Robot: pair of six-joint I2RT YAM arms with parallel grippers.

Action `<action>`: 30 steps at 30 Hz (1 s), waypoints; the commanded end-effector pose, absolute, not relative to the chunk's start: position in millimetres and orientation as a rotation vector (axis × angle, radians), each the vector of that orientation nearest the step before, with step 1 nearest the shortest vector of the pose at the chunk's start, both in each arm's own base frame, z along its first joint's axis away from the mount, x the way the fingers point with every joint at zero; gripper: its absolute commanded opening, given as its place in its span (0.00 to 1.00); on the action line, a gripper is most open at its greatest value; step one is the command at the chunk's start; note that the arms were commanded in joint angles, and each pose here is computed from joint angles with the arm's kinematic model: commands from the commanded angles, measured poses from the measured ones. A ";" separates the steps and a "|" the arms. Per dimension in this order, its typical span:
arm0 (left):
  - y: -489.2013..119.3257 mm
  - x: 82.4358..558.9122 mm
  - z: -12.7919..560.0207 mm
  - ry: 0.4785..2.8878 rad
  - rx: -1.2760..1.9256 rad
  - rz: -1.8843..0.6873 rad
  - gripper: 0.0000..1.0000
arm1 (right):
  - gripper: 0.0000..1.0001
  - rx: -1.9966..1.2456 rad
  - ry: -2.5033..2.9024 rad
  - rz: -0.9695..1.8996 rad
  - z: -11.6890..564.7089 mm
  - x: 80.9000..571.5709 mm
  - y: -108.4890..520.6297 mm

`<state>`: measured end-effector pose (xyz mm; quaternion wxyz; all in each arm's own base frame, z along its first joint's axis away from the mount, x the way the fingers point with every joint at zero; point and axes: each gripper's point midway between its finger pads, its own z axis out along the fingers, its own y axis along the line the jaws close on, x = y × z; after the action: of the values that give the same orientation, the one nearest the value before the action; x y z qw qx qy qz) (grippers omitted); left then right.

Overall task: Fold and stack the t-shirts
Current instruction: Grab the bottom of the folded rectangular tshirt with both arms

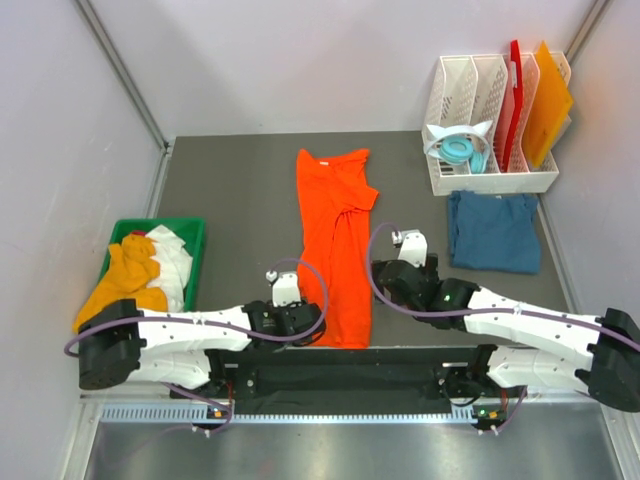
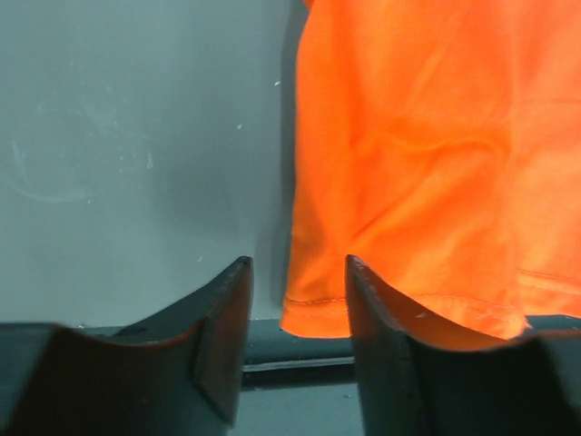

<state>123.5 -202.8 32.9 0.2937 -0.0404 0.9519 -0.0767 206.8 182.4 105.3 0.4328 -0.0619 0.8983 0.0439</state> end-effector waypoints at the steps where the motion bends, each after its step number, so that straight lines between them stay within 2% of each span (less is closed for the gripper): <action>1: -203.6 122.9 19.8 2.533 -0.172 -0.218 0.46 | 1.00 -0.127 2.214 0.104 109.1 209.8 184.4; 3: -203.2 117.2 8.8 2.573 -0.166 -0.196 0.38 | 1.00 -0.130 2.217 0.100 108.6 210.3 185.3; 9: -204.6 112.4 -4.3 2.607 -0.158 -0.178 0.39 | 1.00 -0.134 2.235 0.097 101.8 208.7 187.1; 11: -205.9 111.8 -6.6 2.613 -0.156 -0.184 0.36 | 1.00 -0.137 2.242 0.106 100.0 206.7 188.9; 12: -206.0 110.9 -7.3 2.616 -0.157 -0.185 0.16 | 1.00 -0.134 2.252 0.112 97.3 204.8 189.3; 13: -205.6 110.5 -7.8 2.620 -0.162 -0.181 0.11 | 1.00 -0.134 2.258 0.117 96.1 203.2 189.8; 14: -204.9 109.1 -9.2 2.629 -0.161 -0.175 0.00 | 1.00 -0.138 2.265 0.124 94.3 200.5 191.1; 24: -200.9 104.2 -6.9 2.643 -0.180 -0.192 0.00 | 1.00 -0.171 2.356 0.291 72.7 148.4 215.7; 30: -206.5 103.0 -9.4 2.661 -0.153 -0.187 0.00 | 0.93 -0.231 2.410 0.372 54.5 117.9 240.0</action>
<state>127.1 -221.5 14.8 0.2909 -0.0764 0.9480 -0.1041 133.3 218.7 60.9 0.3576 -0.1028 0.9222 0.1051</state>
